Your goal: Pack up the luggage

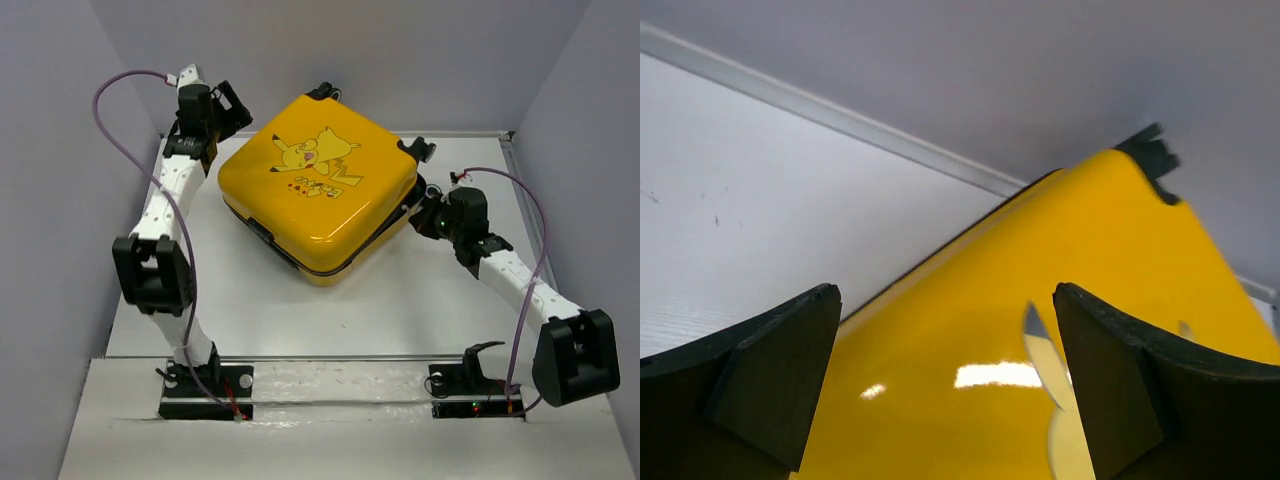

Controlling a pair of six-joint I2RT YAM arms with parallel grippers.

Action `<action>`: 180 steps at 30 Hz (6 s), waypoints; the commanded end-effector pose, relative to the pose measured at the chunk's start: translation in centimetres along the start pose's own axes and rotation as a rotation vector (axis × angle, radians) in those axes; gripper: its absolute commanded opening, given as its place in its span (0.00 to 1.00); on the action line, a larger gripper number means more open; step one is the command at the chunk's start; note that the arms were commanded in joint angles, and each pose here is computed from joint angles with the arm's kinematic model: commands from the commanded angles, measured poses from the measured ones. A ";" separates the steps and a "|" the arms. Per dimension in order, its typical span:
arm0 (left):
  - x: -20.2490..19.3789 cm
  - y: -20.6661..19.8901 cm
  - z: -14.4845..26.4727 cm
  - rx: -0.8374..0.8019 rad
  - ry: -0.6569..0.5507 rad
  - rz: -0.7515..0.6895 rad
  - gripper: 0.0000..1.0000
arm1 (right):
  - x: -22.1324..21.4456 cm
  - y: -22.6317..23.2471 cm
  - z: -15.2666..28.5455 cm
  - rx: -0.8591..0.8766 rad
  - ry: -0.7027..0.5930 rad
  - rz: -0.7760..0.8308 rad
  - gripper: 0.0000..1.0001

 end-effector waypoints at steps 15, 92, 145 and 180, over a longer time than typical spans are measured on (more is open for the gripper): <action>-9.6 6.1 -14.7 -0.195 0.477 0.172 0.99 | 2.2 -2.0 -5.0 -0.047 0.005 -0.030 0.07; -28.0 -6.0 26.1 -0.466 0.385 0.014 0.96 | -10.6 1.8 1.5 0.686 0.064 0.393 0.52; -21.0 -16.8 20.9 -0.596 0.148 -0.014 0.94 | -21.2 8.2 8.6 0.718 0.414 0.303 0.07; -3.1 8.9 11.8 0.043 0.015 -0.010 0.99 | -19.2 9.5 5.4 0.410 0.104 0.082 0.07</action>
Point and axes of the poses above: each gripper's point midway between its finger pads, its own z axis back along the fingers, its own y axis along the line the jaws close on, x = y × z, the point moved 8 cm from there along z, back along the fingers, and after that the axes turned 5 degrees about -z, right-handed, at the moved point
